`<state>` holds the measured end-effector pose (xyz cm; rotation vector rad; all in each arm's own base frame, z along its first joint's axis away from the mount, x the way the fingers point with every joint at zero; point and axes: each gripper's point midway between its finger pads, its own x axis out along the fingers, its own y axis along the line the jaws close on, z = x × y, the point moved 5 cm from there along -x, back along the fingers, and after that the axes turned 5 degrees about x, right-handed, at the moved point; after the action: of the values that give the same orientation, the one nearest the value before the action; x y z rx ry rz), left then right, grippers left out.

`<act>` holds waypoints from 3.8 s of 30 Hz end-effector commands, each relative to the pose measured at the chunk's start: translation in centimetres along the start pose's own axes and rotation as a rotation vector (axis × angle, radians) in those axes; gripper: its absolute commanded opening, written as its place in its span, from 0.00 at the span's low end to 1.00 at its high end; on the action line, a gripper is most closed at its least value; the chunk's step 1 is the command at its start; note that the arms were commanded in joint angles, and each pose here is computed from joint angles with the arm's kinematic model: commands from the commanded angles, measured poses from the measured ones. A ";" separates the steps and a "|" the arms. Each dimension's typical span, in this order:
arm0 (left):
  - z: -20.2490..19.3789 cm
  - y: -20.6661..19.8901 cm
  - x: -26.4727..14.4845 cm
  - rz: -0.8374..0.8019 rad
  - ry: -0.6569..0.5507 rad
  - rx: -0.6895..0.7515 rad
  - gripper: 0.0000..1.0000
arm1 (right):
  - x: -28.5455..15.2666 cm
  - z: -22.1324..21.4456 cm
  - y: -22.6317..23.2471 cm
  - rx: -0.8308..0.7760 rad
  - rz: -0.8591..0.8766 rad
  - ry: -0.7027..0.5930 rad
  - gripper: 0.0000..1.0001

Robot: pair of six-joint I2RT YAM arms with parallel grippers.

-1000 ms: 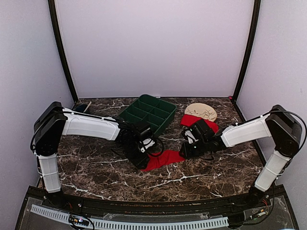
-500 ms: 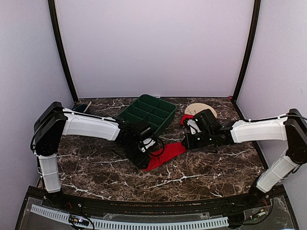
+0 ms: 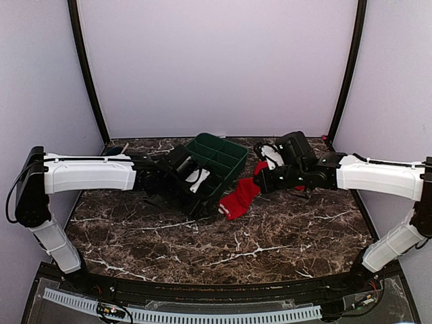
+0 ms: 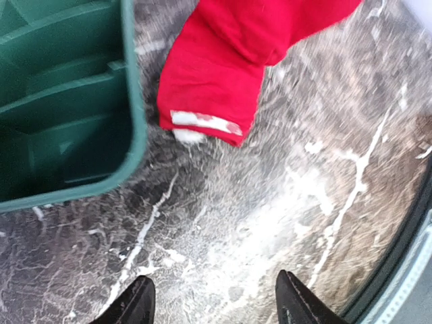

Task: Roll the socks
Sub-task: Flatten out the sock at the center of the board, then adjust the sock at the center of the board.

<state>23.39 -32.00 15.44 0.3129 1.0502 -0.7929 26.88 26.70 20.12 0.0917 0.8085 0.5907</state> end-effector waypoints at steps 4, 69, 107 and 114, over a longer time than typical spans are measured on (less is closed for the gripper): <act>-0.4 1.3 -3.0 0.041 -0.111 -0.110 0.64 | -1.6 0.8 4.7 -0.189 0.065 -0.003 0.00; -1.6 5.3 -9.9 0.244 -0.413 -0.333 0.73 | -7.8 -1.3 13.4 -0.341 -0.011 0.048 0.00; -3.6 2.1 -1.9 0.102 -0.033 -0.203 0.60 | 4.1 -7.5 6.4 -0.192 -0.020 0.269 0.54; -4.8 1.0 0.8 0.066 0.113 -0.167 0.56 | 5.7 -9.4 4.8 -0.211 -0.040 0.340 0.53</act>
<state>22.27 -28.63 12.69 0.2083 1.1215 -0.5817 20.44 31.88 11.53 -0.2469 1.0869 0.6367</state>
